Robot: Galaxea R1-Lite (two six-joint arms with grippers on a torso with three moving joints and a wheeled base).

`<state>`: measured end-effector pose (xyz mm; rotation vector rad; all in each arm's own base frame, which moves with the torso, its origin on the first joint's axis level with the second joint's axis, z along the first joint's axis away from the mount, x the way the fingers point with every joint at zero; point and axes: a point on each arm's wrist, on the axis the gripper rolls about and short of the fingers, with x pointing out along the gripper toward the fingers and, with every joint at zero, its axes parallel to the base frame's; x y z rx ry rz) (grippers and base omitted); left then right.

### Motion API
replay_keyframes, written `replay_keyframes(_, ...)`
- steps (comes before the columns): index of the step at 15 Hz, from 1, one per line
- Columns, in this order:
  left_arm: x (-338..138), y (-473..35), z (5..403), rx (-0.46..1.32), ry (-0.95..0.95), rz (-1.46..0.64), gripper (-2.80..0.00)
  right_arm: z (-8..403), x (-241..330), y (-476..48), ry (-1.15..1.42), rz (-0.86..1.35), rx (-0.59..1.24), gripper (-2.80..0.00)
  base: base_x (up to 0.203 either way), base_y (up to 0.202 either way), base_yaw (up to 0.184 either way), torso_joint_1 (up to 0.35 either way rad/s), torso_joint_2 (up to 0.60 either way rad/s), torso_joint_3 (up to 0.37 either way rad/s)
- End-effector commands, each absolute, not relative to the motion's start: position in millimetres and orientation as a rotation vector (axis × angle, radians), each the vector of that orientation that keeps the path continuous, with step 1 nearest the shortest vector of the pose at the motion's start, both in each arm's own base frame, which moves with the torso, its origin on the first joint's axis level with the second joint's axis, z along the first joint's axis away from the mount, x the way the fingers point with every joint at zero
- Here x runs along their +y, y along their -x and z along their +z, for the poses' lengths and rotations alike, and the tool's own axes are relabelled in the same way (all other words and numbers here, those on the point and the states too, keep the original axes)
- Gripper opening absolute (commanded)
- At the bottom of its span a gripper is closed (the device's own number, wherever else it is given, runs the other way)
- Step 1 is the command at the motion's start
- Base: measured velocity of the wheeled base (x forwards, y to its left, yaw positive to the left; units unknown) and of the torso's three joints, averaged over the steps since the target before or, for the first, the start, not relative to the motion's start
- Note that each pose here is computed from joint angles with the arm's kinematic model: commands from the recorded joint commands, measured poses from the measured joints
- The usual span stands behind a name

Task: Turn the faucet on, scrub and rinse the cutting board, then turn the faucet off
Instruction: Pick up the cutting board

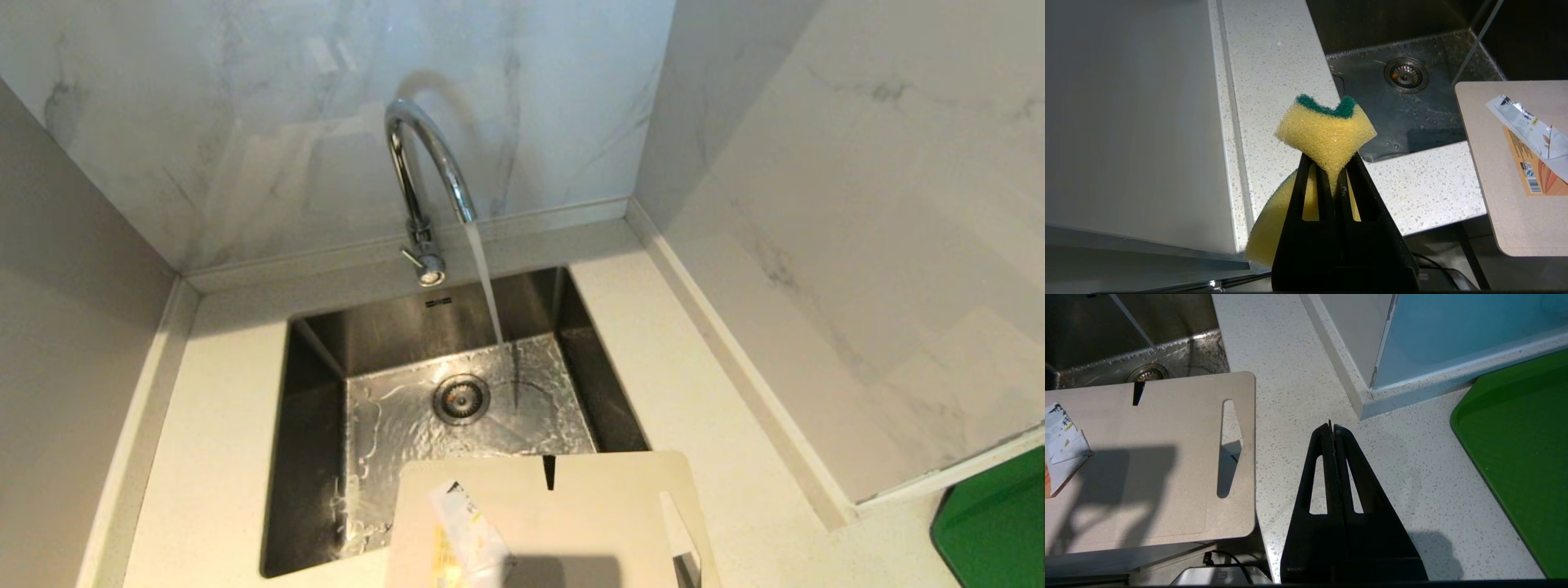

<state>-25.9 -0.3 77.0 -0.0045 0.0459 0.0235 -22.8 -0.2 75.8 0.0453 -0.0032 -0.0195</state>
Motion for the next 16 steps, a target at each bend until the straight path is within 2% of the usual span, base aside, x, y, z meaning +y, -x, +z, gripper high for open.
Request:
replay_keyframes(1, -0.3, 26.1, 76.9, 0.044, 0.005, 0.025, -2.8, 75.7, -0.1, 22.7, -0.04, -0.018, -0.005, -2.8, 0.0, 0.0, 0.0, 0.0, 0.0, 0.0)
replay_keyframes(16, -0.3, 26.0, 76.9, 0.044, 0.005, 0.024, -2.8, 76.0, -0.2, 22.9, -0.035, -0.023, -0.003, -2.8, 0.0, 0.0, 0.0, 0.0, 0.0, 0.0)
